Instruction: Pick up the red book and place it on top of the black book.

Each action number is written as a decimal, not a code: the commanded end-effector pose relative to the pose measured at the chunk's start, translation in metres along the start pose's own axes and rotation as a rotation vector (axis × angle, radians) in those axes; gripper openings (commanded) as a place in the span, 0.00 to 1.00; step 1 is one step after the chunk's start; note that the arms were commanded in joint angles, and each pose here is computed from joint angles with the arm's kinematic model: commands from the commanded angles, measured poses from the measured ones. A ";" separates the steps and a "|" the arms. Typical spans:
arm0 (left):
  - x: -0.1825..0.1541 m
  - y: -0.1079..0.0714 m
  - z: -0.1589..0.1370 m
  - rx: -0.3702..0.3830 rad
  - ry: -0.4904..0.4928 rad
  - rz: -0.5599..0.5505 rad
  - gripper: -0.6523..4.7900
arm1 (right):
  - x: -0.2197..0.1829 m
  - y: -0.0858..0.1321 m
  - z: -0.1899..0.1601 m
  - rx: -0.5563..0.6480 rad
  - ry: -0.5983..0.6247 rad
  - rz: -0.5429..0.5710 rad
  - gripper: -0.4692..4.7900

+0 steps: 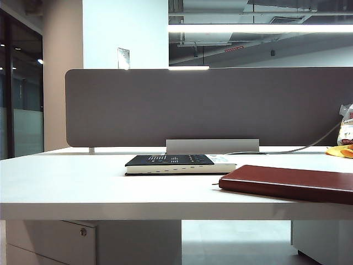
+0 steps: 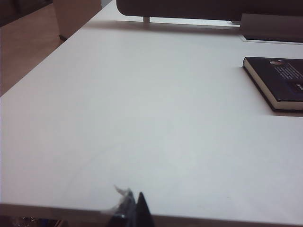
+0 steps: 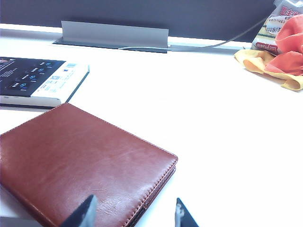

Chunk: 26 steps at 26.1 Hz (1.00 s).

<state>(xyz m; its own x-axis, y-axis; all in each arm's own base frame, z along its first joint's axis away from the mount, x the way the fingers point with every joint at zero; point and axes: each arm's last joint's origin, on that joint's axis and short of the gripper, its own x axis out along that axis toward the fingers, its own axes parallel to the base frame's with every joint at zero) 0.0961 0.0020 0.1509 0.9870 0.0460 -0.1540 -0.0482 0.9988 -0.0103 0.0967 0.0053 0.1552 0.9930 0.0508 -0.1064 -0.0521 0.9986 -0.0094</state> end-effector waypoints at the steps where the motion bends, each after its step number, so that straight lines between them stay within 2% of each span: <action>1: 0.000 0.000 -0.002 0.001 0.011 0.003 0.12 | 0.000 0.000 0.001 0.016 -0.016 0.002 0.49; 7: 0.000 -0.002 -0.001 -0.006 0.012 -0.074 0.12 | 0.000 0.000 0.001 0.016 -0.016 0.009 0.49; 11: 0.000 -0.005 -0.002 -0.078 0.021 -0.195 0.12 | 0.000 0.001 0.001 0.017 -0.016 0.018 0.49; 14: -0.001 -0.007 -0.001 -0.098 0.020 -0.250 0.12 | 0.000 0.001 0.001 0.026 -0.016 0.028 0.49; 24: -0.001 -0.008 0.000 -0.117 0.020 -0.283 0.12 | 0.000 0.001 0.000 0.027 -0.007 0.023 0.49; 26: -0.001 -0.008 0.000 -0.141 0.024 -0.291 0.12 | 0.000 0.001 0.000 0.028 -0.007 0.024 0.49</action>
<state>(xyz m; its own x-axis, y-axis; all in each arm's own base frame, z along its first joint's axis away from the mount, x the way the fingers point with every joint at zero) 0.0957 -0.0059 0.1524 0.9650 -0.2244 -0.1355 0.2019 0.9660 -0.1616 0.0967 0.0060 0.1551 0.9915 0.0748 -0.1068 -0.0735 0.9972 0.0159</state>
